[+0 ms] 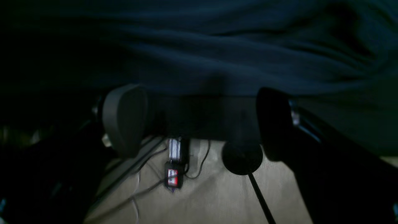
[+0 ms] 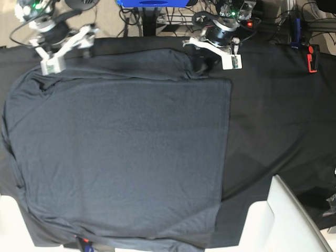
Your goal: Fold the T-shirt properly
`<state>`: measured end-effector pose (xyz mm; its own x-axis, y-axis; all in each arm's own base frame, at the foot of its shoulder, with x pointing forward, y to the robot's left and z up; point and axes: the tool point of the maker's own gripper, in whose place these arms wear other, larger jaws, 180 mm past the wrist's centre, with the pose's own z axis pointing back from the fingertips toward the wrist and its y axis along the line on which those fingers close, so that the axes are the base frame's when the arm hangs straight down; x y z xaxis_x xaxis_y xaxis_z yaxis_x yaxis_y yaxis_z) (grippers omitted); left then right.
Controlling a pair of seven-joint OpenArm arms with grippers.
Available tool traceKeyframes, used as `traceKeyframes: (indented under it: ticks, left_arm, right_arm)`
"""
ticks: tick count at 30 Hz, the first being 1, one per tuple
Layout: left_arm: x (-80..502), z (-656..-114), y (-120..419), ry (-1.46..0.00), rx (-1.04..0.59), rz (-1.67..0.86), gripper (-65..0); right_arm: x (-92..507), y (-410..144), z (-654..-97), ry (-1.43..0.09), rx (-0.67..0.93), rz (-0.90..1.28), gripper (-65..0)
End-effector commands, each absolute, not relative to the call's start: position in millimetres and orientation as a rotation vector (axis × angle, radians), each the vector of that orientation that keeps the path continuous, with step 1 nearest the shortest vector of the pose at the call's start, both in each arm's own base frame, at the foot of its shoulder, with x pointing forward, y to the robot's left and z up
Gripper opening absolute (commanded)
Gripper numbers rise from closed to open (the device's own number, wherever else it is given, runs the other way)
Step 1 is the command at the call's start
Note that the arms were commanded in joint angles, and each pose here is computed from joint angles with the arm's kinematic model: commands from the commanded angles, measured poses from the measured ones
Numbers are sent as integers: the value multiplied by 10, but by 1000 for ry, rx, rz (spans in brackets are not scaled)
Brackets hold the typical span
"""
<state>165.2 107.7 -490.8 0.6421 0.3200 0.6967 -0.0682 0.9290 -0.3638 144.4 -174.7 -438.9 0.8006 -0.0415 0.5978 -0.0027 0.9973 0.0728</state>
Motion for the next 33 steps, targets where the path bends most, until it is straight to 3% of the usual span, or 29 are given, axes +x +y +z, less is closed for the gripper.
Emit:
traceKeyframes:
  ticks: [1, 9, 18, 27, 33]
  left_arm:
    - [1605, -4923, 1058, -830, -323, 227, -650]
    - [1609, -4904, 1029, -834, -330, 233, -650]
    - [1585, -4905, 1025, -830, -331, 232, -650]
    - [1585, -4905, 1025, -830, -331, 232, -650]
    - [1577, -4908, 1025, -828, -331, 232, -650]
  right_arm:
    - [1522, -1896, -4328, -680, 41, -54, -128]
    - [1753, -2741, -4336, -783, 13, -434, -128]
    - [1738, -3139, -4634, -739, 89, -591, -131]
    - [1666, -3166, -4840, -688, 126, -653, -362]
    - [1716, -3095, -4847, -685, 140, -632, -309]
